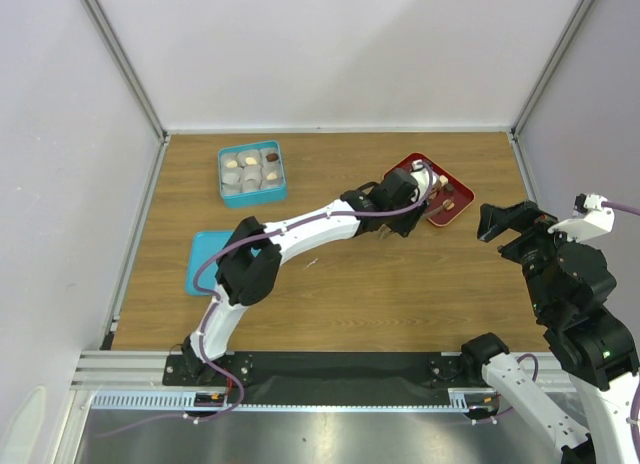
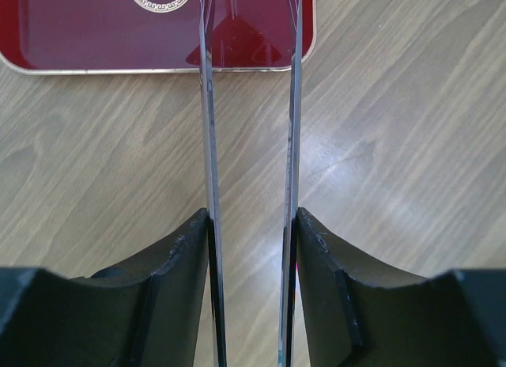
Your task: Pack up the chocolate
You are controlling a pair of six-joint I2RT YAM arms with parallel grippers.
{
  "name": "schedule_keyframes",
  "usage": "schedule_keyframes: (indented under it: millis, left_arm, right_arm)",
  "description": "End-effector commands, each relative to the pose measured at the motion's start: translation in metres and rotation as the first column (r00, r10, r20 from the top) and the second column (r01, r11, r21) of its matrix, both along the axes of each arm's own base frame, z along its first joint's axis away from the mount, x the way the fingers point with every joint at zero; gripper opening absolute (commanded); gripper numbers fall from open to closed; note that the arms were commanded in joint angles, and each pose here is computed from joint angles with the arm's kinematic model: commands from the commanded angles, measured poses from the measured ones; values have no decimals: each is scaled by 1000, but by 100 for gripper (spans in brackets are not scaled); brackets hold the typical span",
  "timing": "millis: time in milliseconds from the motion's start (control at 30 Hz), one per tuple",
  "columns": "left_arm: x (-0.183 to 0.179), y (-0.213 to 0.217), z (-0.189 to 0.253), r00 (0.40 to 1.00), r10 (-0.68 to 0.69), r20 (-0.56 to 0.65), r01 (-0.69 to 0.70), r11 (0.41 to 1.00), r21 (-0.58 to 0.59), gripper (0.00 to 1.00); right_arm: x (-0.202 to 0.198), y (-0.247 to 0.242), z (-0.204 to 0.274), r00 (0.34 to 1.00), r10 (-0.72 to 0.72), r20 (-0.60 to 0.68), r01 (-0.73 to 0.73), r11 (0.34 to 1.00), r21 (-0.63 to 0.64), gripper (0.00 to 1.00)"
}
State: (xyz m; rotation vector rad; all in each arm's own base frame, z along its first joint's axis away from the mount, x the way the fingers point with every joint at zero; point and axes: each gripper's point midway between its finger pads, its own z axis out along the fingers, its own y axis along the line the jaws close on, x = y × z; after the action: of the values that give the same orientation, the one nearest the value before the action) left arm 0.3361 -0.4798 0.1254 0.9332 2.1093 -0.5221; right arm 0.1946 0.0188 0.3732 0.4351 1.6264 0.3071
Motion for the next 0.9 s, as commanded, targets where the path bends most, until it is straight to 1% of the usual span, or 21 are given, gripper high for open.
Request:
schedule_keyframes:
  millis: [0,167,867]
  left_arm:
    - [12,-25,22,995,-36,96,42,997,-64,50]
    - [19,-33,13,993,-43,112,50,997,-62,50]
    - [26,-48,-20,993,-67,96,71,997,-37,51]
  right_arm:
    - [-4,-6,12,1000,-15,27,15,1000,-9,100]
    - [-4,-5,11,1000,-15,21,15,1000,-13,100]
    - [3,-7,6,999,-35,5,35,999,-36,100]
